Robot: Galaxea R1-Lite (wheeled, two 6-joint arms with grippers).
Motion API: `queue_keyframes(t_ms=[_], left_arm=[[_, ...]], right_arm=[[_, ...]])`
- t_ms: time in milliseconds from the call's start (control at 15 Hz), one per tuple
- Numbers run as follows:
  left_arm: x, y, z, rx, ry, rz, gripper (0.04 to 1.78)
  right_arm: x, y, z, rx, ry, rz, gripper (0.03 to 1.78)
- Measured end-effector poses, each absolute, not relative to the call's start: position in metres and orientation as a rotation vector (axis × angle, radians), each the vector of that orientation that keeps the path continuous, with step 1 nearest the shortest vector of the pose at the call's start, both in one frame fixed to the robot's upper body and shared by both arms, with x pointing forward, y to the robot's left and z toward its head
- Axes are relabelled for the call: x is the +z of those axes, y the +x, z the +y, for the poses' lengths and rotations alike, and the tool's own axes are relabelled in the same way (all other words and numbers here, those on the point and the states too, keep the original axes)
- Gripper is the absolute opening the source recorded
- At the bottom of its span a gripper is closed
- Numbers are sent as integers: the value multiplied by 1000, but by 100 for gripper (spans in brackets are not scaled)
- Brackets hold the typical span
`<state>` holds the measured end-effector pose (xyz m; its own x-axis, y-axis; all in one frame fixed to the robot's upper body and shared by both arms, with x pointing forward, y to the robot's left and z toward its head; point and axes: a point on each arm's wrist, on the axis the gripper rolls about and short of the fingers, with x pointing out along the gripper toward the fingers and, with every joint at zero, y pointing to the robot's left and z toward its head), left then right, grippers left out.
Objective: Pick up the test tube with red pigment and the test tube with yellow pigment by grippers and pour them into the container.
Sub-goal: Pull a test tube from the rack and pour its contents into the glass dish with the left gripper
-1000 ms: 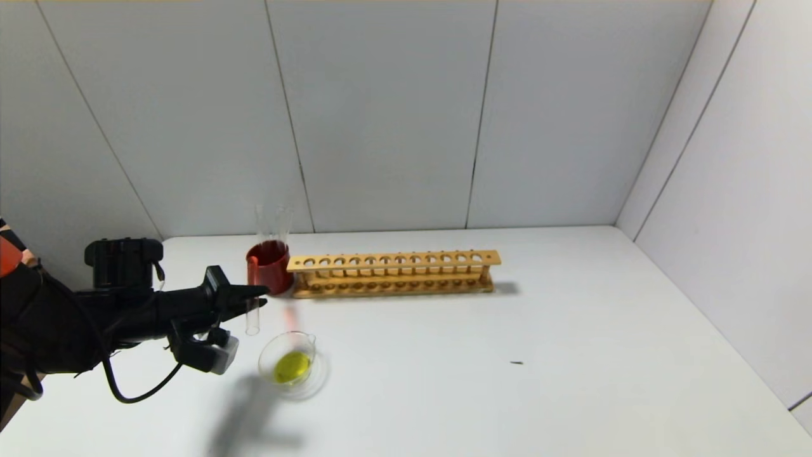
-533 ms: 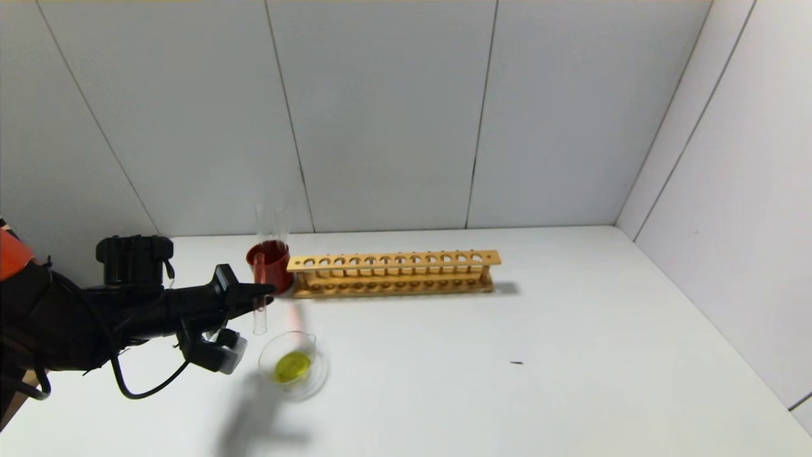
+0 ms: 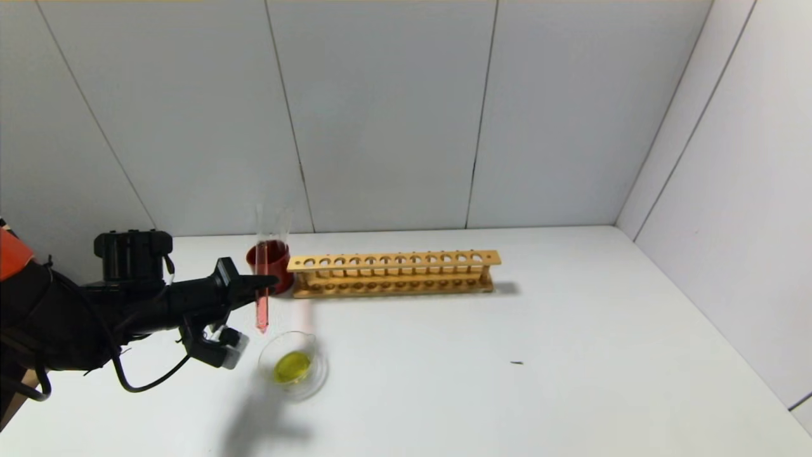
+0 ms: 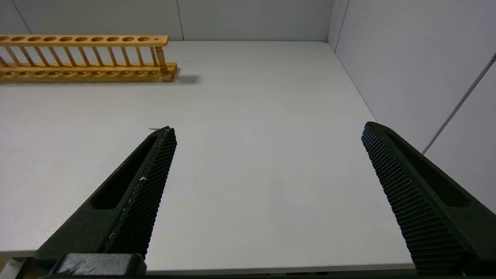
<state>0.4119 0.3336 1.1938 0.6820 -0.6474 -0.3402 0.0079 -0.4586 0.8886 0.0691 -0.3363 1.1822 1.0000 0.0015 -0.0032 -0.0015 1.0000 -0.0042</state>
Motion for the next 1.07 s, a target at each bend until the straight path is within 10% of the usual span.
queue_keyframes(t_ms=[1067], left_arm=[[1211, 416, 326, -703, 2063, -608, 32]], right_arm=[[1182, 69, -336, 1, -4, 3, 175]])
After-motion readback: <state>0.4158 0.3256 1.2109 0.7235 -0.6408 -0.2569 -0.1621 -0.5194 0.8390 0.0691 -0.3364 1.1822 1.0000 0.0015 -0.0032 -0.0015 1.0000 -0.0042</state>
